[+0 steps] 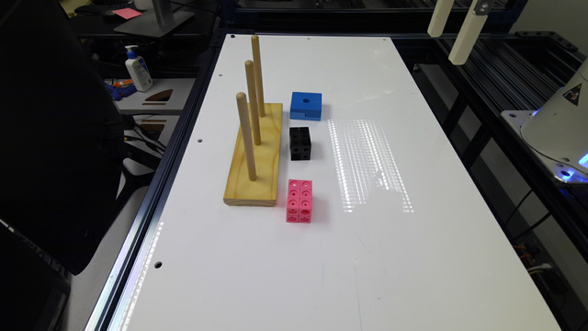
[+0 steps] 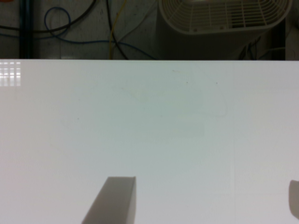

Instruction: Pick up pink block.

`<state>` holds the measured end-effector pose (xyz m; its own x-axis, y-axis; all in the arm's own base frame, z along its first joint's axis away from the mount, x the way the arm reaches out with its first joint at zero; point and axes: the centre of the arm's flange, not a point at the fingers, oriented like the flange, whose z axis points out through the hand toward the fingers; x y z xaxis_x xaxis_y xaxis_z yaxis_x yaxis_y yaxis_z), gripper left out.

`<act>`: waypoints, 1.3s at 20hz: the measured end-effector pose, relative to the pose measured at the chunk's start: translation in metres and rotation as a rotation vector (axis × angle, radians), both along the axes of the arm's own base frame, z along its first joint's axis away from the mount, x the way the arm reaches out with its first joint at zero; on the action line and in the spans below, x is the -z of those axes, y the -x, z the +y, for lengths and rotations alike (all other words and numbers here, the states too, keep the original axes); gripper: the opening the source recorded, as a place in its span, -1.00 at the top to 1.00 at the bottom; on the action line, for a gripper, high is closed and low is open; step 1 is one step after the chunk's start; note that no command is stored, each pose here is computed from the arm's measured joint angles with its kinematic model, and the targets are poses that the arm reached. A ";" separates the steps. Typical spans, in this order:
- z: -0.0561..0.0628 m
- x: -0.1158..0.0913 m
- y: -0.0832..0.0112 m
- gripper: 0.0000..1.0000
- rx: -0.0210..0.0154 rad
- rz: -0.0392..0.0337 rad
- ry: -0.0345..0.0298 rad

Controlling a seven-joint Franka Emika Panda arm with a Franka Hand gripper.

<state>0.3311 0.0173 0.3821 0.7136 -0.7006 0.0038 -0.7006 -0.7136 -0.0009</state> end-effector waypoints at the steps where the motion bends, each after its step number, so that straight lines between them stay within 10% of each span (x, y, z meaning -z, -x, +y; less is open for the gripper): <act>1: 0.000 0.000 0.0000 -1.00 0.0001 -0.0001 0.0000; 18: 0.004 -0.002 -0.0010 -1.00 -0.0067 -0.0081 0.0005; 26: 0.019 -0.002 -0.0045 -1.00 -0.0101 -0.0351 -0.0041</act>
